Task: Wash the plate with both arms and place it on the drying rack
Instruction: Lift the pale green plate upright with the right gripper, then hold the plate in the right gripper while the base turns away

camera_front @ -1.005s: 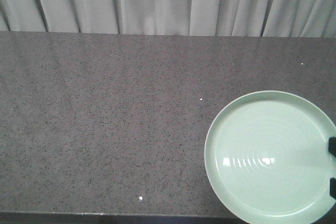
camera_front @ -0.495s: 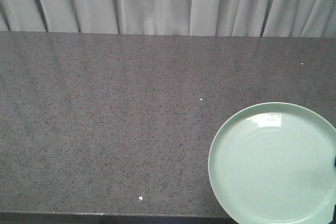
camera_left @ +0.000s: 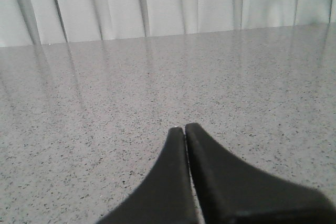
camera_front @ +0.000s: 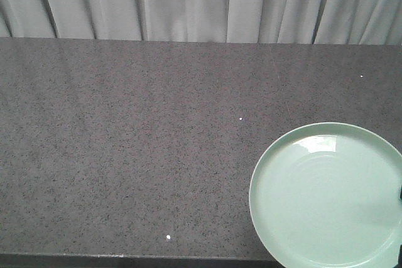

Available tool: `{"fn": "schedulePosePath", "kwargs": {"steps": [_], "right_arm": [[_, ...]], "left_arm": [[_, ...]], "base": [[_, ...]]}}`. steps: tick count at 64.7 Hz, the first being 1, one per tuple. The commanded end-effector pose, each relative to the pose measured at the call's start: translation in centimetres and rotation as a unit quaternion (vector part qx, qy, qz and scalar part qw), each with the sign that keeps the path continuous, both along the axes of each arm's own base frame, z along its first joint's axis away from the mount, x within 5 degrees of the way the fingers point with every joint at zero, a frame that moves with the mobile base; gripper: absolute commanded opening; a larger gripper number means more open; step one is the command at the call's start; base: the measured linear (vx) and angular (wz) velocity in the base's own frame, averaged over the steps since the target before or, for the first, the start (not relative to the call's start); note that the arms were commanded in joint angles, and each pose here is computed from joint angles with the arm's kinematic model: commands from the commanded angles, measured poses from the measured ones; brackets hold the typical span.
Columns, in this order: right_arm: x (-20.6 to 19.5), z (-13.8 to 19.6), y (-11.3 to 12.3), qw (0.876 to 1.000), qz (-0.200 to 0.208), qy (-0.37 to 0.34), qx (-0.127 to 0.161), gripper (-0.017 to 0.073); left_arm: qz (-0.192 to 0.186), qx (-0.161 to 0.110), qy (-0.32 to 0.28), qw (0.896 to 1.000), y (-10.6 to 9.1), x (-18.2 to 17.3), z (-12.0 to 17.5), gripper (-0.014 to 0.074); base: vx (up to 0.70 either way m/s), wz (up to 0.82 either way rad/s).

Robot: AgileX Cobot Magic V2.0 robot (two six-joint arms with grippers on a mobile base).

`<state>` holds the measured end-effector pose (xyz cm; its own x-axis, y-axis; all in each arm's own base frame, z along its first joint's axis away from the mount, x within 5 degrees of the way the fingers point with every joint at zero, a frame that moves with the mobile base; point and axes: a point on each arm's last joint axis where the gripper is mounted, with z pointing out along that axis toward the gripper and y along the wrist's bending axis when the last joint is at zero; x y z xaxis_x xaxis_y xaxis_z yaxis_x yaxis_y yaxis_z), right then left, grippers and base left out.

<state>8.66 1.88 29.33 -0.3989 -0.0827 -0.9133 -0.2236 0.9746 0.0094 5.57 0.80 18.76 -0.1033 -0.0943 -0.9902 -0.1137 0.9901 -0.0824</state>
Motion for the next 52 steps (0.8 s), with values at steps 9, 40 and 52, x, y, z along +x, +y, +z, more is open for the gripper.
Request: {"fn": "schedulePosePath", "kwargs": {"steps": [9,40,52], "right_arm": [[0.28,1.42,-0.19,0.999,-0.015,-0.044,0.008,-0.0001],[0.28,1.41,-0.19,0.999,-0.015,-0.043,0.008,-0.0001],[0.27,1.40,-0.18,0.999,-0.014,-0.042,0.008,-0.0001]], "left_arm": [[-0.011,0.005,-0.053,0.999,-0.20,-0.16,1.60,-0.0006],[-0.011,0.005,-0.053,0.999,-0.20,-0.16,1.60,-0.0006],[-0.011,0.005,-0.053,0.999,-0.20,-0.16,1.60,-0.0006]], "base": [[0.00,0.00],[0.00,0.00],[0.00,0.02]]}}
